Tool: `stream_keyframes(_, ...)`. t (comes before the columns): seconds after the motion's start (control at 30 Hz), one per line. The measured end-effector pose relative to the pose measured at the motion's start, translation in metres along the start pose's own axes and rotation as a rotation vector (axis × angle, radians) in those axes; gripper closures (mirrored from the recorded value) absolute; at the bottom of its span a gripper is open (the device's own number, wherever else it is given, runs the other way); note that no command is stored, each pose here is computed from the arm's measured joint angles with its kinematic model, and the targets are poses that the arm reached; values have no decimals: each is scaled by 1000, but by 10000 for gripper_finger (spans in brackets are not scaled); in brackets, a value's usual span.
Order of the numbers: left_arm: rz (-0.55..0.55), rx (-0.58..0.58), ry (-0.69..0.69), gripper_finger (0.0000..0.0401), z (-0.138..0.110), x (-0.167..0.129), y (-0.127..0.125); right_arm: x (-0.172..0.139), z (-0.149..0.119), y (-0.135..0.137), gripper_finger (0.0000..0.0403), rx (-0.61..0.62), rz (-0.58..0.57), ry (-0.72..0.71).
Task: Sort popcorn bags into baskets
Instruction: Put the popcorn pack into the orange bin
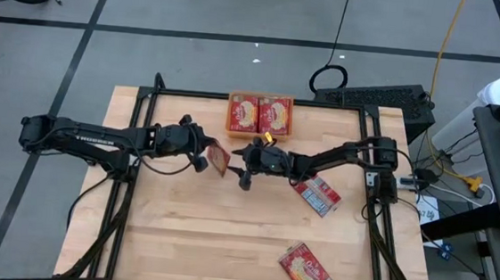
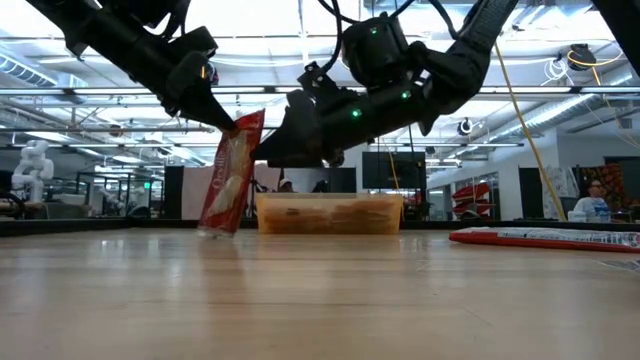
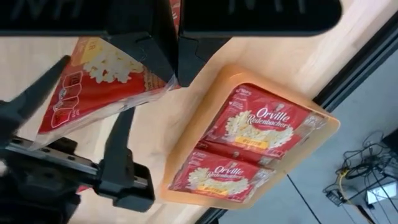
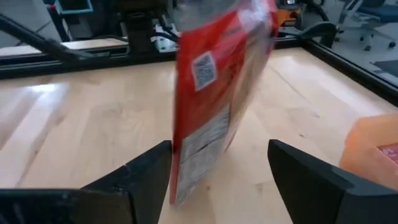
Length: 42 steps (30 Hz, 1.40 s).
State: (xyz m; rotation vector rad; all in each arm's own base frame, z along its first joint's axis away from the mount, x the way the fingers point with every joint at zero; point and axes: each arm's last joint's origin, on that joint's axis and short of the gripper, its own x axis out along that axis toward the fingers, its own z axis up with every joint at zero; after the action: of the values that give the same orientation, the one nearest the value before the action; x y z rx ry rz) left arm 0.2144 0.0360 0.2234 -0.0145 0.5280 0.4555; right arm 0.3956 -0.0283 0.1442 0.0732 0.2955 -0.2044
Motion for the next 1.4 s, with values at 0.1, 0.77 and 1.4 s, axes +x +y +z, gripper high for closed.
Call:
stream_keyframes(0.1, 27, -35, -10, 400, 1, 0, 1, 0, 2, -1, 154, 37, 1, -21)
stream_keyframes(0.77, -38, -132, -58, 399, 6, 0, 1, 1, 8, -20, 367, 68, -135, -80)
stream_keyframes(1.4, 37, -148, 189, 172, -22, -3, -2, -19, 22, -24, 393, -97, 21, 97)
